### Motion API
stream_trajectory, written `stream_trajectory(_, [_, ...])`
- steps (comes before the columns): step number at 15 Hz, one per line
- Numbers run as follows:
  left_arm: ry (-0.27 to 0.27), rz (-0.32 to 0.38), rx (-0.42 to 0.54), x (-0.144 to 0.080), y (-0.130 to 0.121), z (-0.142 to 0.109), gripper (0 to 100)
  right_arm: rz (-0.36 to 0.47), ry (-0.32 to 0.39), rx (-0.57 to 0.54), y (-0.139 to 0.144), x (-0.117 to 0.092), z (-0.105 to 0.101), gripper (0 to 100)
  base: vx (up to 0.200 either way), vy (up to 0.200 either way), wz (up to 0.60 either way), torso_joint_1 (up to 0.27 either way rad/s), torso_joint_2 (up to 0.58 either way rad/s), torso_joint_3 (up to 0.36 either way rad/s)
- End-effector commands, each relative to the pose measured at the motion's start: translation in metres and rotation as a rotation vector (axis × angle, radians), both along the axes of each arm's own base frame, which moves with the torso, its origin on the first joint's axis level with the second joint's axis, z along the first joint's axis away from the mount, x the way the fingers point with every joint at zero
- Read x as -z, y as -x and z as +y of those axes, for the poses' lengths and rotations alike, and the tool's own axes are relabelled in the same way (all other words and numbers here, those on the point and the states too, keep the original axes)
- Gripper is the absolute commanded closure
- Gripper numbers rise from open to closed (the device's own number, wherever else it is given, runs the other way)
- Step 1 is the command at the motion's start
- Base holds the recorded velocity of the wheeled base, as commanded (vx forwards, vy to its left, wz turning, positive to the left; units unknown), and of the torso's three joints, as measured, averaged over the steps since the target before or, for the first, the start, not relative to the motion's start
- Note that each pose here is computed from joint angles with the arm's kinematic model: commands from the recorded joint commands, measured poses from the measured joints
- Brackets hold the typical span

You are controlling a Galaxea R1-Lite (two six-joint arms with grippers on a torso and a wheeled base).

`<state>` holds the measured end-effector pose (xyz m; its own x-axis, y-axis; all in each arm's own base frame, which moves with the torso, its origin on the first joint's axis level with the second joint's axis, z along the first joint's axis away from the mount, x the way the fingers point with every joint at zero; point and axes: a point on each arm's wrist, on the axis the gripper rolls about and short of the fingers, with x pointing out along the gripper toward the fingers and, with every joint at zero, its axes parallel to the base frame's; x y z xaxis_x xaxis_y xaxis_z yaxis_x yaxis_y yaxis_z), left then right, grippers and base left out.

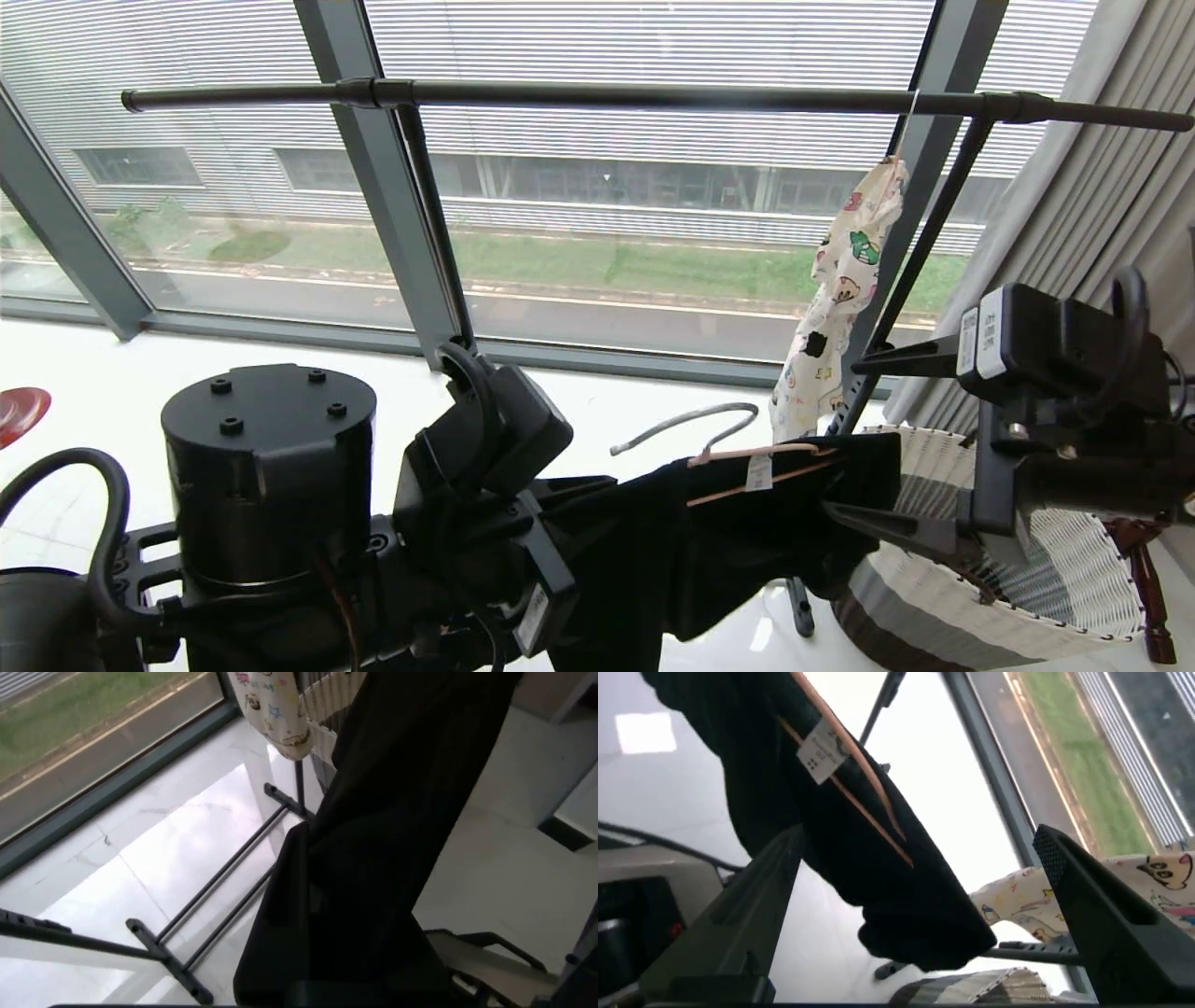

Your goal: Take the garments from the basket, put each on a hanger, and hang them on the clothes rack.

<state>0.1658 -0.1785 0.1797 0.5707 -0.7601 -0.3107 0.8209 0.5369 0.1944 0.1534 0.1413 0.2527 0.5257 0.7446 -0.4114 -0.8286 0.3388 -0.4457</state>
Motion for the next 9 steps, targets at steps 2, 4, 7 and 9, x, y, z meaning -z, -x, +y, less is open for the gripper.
stream_trajectory(2, [0.003,-0.004,0.064,-0.001,0.012,-0.01,100,0.0,0.033,-0.074,0.004,-0.007,-0.002,0,0.0,0.0,0.0,0.0,0.0,0.0])
stream_trajectory(4, [0.006,-0.008,0.109,-0.002,0.021,-0.017,100,0.055,0.08,-0.14,0.011,0.001,0.002,0,0.0,0.0,0.0,0.0,0.0,0.0])
stream_trajectory(7, [0.009,-0.011,0.138,-0.004,0.027,-0.023,100,0.098,0.117,-0.195,0.019,0.007,0.009,0,0.0,0.0,0.0,0.0,0.0,0.0])
stream_trajectory(9, [0.015,-0.016,0.155,-0.005,0.03,-0.026,100,0.121,0.136,-0.204,0.018,0.012,0.013,0,0.0,0.0,0.0,0.0,0.0,0.0])
